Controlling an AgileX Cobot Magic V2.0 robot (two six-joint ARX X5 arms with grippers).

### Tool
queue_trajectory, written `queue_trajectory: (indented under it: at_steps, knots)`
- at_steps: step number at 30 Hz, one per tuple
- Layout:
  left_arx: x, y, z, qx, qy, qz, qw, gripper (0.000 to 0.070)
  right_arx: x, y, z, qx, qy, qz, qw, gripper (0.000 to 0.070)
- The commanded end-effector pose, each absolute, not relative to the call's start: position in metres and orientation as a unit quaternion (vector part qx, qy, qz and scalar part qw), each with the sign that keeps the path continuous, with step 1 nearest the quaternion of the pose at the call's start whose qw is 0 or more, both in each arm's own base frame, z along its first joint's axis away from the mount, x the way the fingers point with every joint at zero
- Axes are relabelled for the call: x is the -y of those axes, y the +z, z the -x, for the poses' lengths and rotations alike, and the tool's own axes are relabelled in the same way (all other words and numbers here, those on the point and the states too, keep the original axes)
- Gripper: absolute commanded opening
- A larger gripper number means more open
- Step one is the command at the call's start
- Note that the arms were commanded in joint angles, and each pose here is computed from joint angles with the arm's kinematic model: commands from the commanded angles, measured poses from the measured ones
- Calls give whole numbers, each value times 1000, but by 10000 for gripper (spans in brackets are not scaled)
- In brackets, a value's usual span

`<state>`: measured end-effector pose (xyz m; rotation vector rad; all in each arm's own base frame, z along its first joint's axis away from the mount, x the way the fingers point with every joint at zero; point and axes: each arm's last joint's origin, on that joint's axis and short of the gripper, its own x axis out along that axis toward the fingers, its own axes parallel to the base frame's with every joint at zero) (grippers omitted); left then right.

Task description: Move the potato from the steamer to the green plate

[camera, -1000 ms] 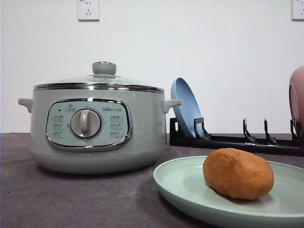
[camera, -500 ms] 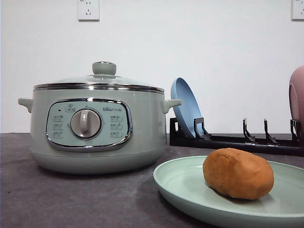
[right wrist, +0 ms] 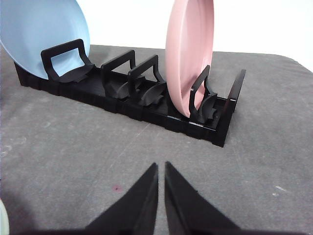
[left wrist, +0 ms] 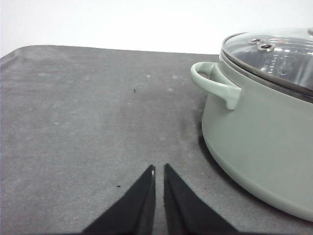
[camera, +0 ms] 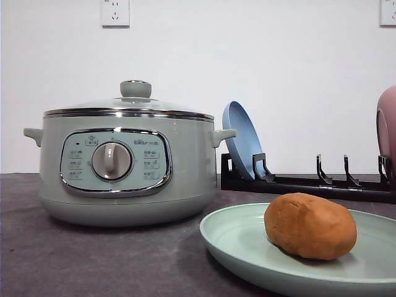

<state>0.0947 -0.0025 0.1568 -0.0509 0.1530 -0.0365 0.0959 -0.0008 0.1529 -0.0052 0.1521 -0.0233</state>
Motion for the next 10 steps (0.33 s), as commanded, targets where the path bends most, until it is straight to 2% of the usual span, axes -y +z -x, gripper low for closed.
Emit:
queue_trajectory:
  at_steps: [1, 10]
  knots:
    - [2, 149, -96, -90, -14, 28, 995, 26, 1, 152, -96, -73, -14, 3, 997, 11]
    - [2, 149, -96, -90, -14, 28, 995, 26, 1, 152, -96, -73, -14, 3, 997, 11]
